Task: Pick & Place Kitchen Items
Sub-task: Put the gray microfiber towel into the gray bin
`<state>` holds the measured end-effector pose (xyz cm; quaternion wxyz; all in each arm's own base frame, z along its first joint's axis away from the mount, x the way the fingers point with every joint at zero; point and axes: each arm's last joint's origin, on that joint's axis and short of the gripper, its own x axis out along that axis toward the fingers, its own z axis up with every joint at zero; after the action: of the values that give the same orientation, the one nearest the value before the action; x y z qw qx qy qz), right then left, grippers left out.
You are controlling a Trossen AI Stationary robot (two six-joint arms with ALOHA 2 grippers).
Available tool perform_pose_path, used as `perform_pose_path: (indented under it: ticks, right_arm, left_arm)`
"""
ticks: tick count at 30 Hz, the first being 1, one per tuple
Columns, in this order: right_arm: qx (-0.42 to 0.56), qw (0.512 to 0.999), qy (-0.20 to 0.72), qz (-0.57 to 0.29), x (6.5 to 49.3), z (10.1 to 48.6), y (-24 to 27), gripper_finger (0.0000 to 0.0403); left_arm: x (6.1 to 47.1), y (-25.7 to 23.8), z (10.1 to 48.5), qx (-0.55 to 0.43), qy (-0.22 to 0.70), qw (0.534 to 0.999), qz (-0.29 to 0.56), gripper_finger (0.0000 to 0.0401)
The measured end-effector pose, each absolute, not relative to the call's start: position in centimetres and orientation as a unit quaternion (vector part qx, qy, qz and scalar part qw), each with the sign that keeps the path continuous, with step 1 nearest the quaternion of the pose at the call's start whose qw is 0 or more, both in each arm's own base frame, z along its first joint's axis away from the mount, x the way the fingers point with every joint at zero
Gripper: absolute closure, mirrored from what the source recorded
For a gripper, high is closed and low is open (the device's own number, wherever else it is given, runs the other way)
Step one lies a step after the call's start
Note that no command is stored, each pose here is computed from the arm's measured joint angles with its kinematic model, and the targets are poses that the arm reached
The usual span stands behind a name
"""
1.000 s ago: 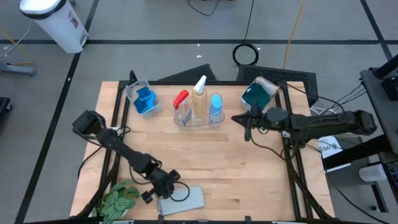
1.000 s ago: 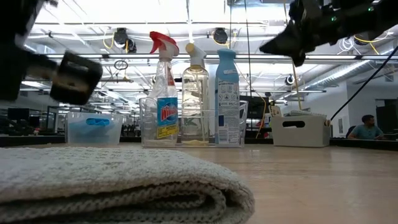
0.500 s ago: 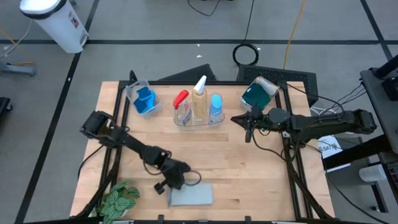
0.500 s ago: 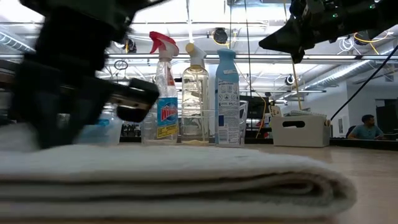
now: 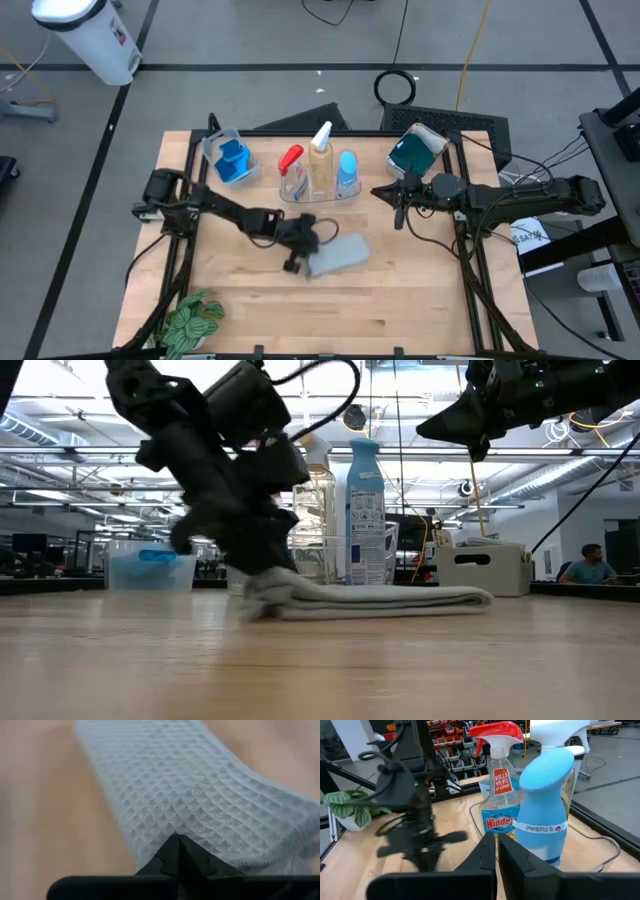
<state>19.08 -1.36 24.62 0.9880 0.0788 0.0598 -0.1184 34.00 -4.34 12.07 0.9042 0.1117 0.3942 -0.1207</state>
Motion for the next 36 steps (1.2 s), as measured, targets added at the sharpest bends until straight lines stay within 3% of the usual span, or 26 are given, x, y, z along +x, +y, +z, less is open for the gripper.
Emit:
perform_pose_path:
  ticks: [4, 14, 23, 28, 32, 36]
  right_arm:
    - [0.08, 0.988, 0.06, -0.118, 19.1, 24.6, -1.4, 0.0402]
    - [0.102, 0.989, 0.055, -0.089, 19.1, 24.4, -1.2, 0.0401]
    - [0.109, 0.989, -0.091, 0.036, 17.8, 23.1, -0.5, 0.0401]
    - [0.106, 0.982, -0.128, 0.084, 17.1, 22.8, 0.5, 0.0401]
    - [0.106, 0.985, -0.105, 0.085, 17.8, 23.6, 1.8, 0.0382]
    - [0.066, 0.994, -0.052, 0.067, 19.4, 24.6, 3.8, 0.0331]
  left_arm:
    - [34.2, -3.2, 13.5, 0.096, 0.372, 0.921, -0.059, 0.0383]
    - [33.3, -4.9, 17.7, 0.057, 0.312, 0.945, -0.078, 0.0382]
    - [31.0, -5.6, 21.3, 0.05, 0.304, 0.946, -0.099, 0.0382]
    - [28.5, -4.5, 24.6, 0.034, 0.26, 0.958, -0.117, 0.0382]
    - [26.1, -3.4, 25.0, 0.042, 0.21, 0.973, -0.09, 0.0382]
    - [23.8, -2.4, 24.0, 0.034, 0.156, 0.985, -0.068, 0.0382]
